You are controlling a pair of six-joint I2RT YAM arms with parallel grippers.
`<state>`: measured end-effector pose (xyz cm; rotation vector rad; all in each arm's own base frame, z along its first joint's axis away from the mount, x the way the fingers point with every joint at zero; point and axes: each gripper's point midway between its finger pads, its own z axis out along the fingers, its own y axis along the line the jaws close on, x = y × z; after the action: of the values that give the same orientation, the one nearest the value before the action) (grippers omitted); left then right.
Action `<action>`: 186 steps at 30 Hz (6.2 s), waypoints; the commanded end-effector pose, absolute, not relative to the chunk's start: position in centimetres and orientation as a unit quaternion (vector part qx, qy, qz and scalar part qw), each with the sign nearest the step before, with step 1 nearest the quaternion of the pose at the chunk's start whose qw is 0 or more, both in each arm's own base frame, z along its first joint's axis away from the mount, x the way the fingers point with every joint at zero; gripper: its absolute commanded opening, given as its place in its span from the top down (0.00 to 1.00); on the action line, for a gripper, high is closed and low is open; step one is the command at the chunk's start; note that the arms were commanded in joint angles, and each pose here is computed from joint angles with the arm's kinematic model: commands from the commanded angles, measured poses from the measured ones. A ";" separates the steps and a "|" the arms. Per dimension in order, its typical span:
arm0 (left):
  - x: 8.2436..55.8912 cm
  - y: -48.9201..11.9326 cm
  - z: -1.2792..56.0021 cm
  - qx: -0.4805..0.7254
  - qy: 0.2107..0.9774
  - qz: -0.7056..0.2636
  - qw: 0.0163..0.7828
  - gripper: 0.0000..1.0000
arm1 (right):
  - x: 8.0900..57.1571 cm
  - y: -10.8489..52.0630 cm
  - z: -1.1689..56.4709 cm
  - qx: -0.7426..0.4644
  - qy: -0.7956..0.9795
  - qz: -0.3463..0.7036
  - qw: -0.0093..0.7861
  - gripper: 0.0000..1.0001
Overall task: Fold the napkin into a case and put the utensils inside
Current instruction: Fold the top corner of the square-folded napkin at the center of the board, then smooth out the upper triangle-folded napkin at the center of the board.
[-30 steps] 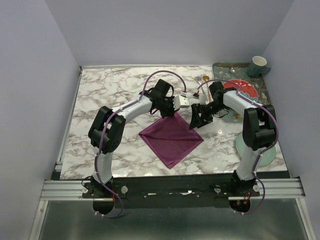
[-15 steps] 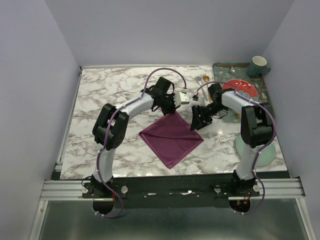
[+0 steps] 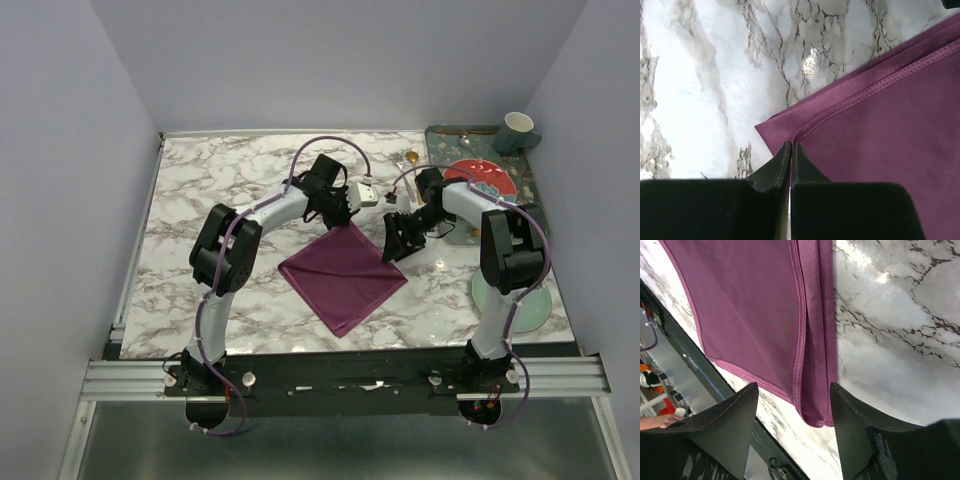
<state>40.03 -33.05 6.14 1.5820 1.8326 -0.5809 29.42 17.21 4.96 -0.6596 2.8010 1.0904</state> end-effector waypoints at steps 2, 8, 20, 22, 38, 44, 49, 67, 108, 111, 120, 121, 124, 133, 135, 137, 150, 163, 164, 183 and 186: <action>41.5 -33.5 7.0 0.596 0.693 -0.219 0.342 0.90 | 29.7 16.7 4.1 -0.214 0.915 0.342 0.025 0.33; 42.1 -33.5 6.9 0.596 0.693 -0.211 0.346 0.89 | 29.5 16.5 3.7 -0.212 0.918 0.336 0.019 0.34; 42.8 -30.2 11.6 0.525 0.732 -0.228 0.369 0.46 | 27.7 15.5 2.6 -0.219 0.922 0.318 -0.001 0.33; 42.1 -28.5 13.9 0.496 0.742 -0.244 0.380 0.44 | 27.2 15.4 2.7 -0.225 0.920 0.320 -0.002 0.25; 25.6 -20.2 11.2 0.445 0.787 -0.331 0.270 0.46 | 24.3 15.0 2.2 -0.233 0.914 0.332 -0.029 0.15; 24.1 -19.6 10.0 0.434 0.798 -0.334 0.251 0.51 | 24.2 15.6 1.6 -0.208 0.914 0.345 -0.044 0.21; 24.1 -19.6 8.2 0.427 0.808 -0.338 0.224 0.59 | 24.0 16.3 1.0 -0.193 0.914 0.351 -0.059 0.24; 31.7 -16.1 13.6 0.357 0.809 -0.321 0.340 0.51 | 25.7 17.2 3.3 -0.179 0.922 0.341 -0.040 0.19; 27.9 -29.2 17.7 0.113 0.756 -0.604 0.225 0.01 | 25.8 29.5 15.7 -0.199 0.797 0.570 0.038 0.00; 27.3 -29.3 15.9 0.085 0.760 -0.609 0.210 0.01 | 24.8 29.3 12.8 -0.181 0.802 0.569 0.002 0.00; 28.0 -29.7 11.6 0.056 0.787 -0.590 0.172 0.01 | 23.8 29.0 9.5 -0.169 0.805 0.568 -0.033 0.00; 28.0 -29.7 11.3 0.056 0.789 -0.587 0.172 0.01 | 23.3 28.8 9.2 -0.167 0.806 0.566 -0.038 0.00; 28.1 -29.7 10.2 0.050 0.794 -0.582 0.166 0.01 | 23.0 28.6 8.9 -0.164 0.808 0.564 -0.043 0.00; 29.4 -28.4 7.3 0.025 0.811 -0.564 0.156 0.01 | 24.2 28.1 6.4 -0.143 0.818 0.555 -0.054 0.00; 29.7 -27.9 6.9 0.021 0.813 -0.560 0.157 0.01 | 24.5 27.7 5.9 -0.133 0.819 0.555 -0.058 0.00; 29.7 -27.5 6.2 0.015 0.816 -0.558 0.151 0.01 | 24.8 27.2 5.5 -0.119 0.819 0.558 -0.062 0.00; 29.6 -26.4 3.9 -0.006 0.824 -0.551 0.129 0.01 | 23.7 24.3 2.8 -0.057 0.816 0.567 -0.097 0.00; 29.7 -23.6 1.8 -0.030 0.836 -0.534 0.119 0.01 | 23.3 22.6 1.4 -0.036 0.826 0.553 -0.100 0.00; 29.6 -23.4 1.7 -0.033 0.837 -0.533 0.118 0.01 | 23.4 22.6 1.3 -0.035 0.827 0.552 -0.100 0.00; 29.3 -22.9 1.9 -0.027 0.839 -0.529 0.125 0.01 | 23.8 27.7 9.9 -0.159 0.804 0.572 -0.034 0.00; 29.4 -22.9 1.7 -0.030 0.840 -0.527 0.125 0.01 | 23.3 29.7 10.4 -0.176 0.801 0.571 -0.034 0.00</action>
<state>30.52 -24.15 5.80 0.0192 2.3172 -1.6672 23.61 26.79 8.01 -0.4502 2.6132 1.8686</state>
